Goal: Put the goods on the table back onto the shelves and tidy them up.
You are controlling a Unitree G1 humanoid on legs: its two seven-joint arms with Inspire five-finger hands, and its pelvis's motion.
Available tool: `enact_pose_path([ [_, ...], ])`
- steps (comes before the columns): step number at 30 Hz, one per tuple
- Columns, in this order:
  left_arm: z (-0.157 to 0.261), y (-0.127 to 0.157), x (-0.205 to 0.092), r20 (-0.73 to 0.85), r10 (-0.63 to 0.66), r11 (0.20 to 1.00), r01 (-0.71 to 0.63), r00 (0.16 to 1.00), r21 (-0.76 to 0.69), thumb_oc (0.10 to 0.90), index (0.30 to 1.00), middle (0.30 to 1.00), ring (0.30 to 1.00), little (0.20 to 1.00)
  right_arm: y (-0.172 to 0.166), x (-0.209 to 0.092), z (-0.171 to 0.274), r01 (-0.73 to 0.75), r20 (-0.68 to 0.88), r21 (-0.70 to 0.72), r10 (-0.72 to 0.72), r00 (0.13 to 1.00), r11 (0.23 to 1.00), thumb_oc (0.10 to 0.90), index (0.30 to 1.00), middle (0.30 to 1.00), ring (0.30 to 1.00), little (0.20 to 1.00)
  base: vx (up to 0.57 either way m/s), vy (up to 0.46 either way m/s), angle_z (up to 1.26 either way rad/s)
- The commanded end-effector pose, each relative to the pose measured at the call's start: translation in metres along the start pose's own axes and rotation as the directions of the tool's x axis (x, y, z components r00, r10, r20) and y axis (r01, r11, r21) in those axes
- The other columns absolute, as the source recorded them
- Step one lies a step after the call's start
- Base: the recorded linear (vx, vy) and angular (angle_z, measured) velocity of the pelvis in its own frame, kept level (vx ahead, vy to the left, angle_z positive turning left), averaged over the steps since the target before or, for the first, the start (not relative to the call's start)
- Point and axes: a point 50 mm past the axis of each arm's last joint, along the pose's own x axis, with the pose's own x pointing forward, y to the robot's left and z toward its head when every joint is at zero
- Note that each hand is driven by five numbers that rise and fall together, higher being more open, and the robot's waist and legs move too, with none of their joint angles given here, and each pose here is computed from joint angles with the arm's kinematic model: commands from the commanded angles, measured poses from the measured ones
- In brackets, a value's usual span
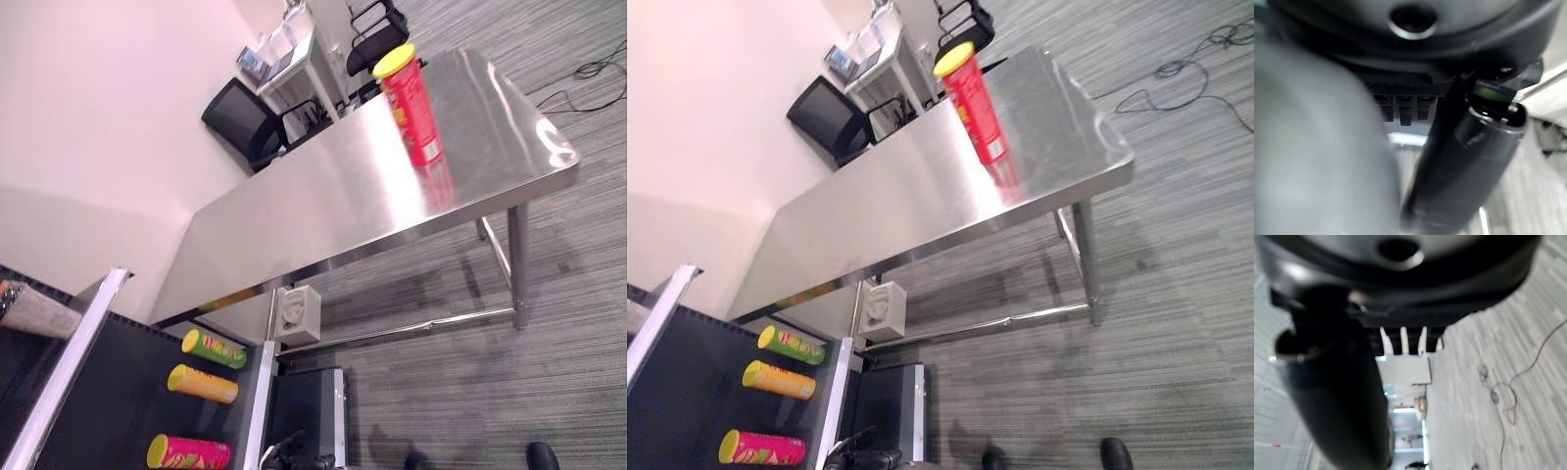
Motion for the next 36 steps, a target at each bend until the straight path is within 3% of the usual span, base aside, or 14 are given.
enact_pose_path([
  [1, 0.019, -0.216, -0.038, 0.025, -0.495, 0.852, 0.491, 0.869, -0.184, 0.8, 0.9, 0.9, 0.9, 0.9, -0.019, -0.021, 0.029, 0.084, 0.21, -0.033, -0.075, 0.975, 0.996, 0.8, 0.9, 0.9, 0.9, 0.9, 0.03, 0.137, 0.43],
  [4, 0.03, -0.217, -0.035, 0.043, -0.5, 0.855, 0.501, 0.865, -0.136, 0.8, 0.9, 0.9, 0.9, 0.9, -0.028, -0.022, 0.027, 0.139, 0.204, -0.084, -0.119, 0.972, 0.987, 0.8, 0.9, 0.9, 0.9, 0.9, 0.04, 0.141, 0.2],
  [15, 0.039, -0.206, -0.027, 0.062, -0.43, 0.874, 0.432, 0.901, -0.221, 0.8, 0.9, 0.9, 0.9, 0.9, -0.065, -0.031, 0.014, 0.335, 0.161, -0.094, -0.318, 0.934, 0.938, 0.8, 0.9, 0.9, 0.9, 0.9, 0.01, -0.005, 0.29],
  [27, 0.001, -0.191, -0.027, -0.054, -0.381, 0.89, 0.35, 0.923, -0.292, 0.8, 0.9, 0.9, 0.9, 0.9, -0.104, -0.049, -0.005, 0.555, 0.101, -0.148, -0.546, 0.832, 0.819, 0.8, 0.9, 0.9, 0.9, 0.9, 0.09, -0.095, -0.23],
  [33, -0.005, -0.188, -0.027, -0.078, -0.371, 0.892, 0.331, 0.925, -0.308, 0.8, 0.9, 0.9, 0.9, 0.9, -0.112, -0.053, -0.011, 0.59, 0.069, -0.138, -0.587, 0.807, 0.795, 0.8, 0.9, 0.9, 0.9, 0.9, 0.03, -0.064, -0.03],
  [36, -0.001, -0.187, -0.026, -0.06, -0.367, 0.89, 0.331, 0.928, -0.314, 0.8, 0.9, 0.9, 0.9, 0.9, -0.092, -0.041, -0.002, 0.479, 0.102, -0.225, -0.468, 0.878, 0.849, 0.8, 0.9, 0.9, 0.9, 0.9, 0.0, -0.026, -0.01],
])
